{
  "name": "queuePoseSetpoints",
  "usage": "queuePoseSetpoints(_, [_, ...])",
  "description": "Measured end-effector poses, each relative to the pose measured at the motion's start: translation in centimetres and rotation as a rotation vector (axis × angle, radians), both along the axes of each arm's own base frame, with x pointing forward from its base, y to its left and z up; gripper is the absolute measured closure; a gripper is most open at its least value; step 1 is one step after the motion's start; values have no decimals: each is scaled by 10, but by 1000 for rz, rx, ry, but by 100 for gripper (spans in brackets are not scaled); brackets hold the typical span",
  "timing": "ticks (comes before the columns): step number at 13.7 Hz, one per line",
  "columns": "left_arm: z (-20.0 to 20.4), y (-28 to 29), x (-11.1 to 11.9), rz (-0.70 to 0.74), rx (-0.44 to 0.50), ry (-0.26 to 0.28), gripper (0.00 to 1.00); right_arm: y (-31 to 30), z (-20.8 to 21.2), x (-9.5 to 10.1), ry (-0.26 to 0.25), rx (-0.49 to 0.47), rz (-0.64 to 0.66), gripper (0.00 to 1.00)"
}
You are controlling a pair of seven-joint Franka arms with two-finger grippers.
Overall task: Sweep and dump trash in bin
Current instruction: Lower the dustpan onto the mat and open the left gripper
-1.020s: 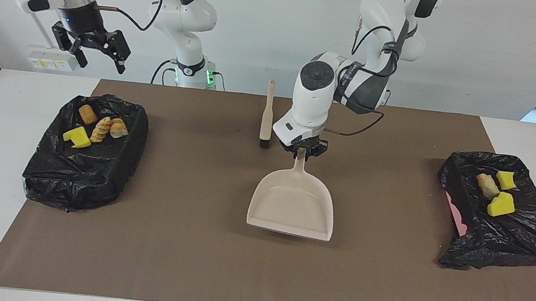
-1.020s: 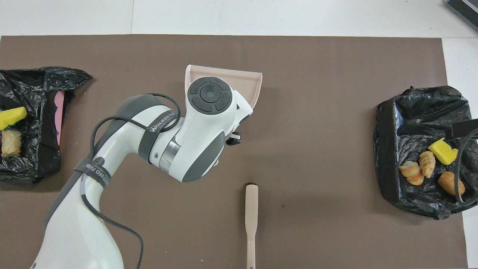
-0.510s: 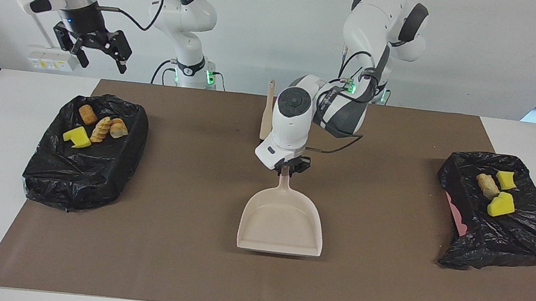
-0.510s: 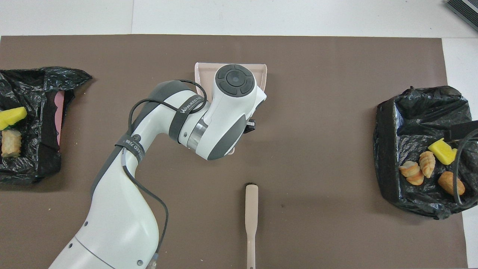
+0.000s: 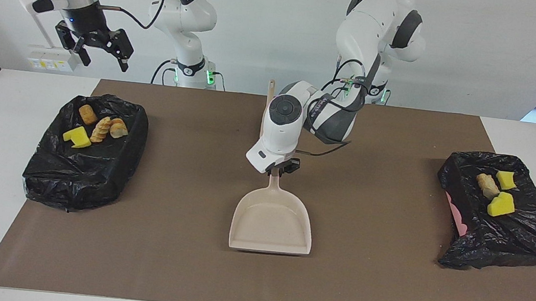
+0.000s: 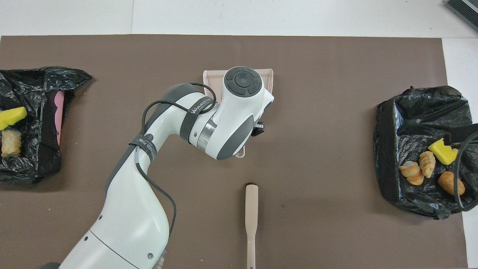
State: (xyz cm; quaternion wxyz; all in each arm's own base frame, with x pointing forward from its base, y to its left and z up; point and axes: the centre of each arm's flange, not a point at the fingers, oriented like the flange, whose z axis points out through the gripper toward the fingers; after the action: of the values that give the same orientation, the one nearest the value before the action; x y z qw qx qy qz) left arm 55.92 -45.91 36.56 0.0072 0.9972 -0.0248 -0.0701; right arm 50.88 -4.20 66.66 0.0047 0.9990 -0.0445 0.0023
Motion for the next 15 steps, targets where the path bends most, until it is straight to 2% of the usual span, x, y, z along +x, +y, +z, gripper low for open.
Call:
queuePoseSetpoints(9, [-10, -19, -8, 6, -63, -23, 67, 15, 0, 0, 0, 0, -9, 0])
queuePoseSetpoints(11, [-11, -24, -13, -4, -65, -17, 67, 13, -1, -3, 31, 4, -15, 0])
queuePoseSetpoints(13, [-11, -26, -15, -8, -65, -18, 52, 9, -4, -4, 47, 18, -25, 0])
queuePoseSetpoints(14, [-9, -26, -14, -10, -64, -25, 52, 9, -4, -4, 48, 21, -25, 0])
queuePoseSetpoints(15, [-4, -24, -14, -13, -60, -37, 43, 9, -4, -3, 47, 21, -25, 0])
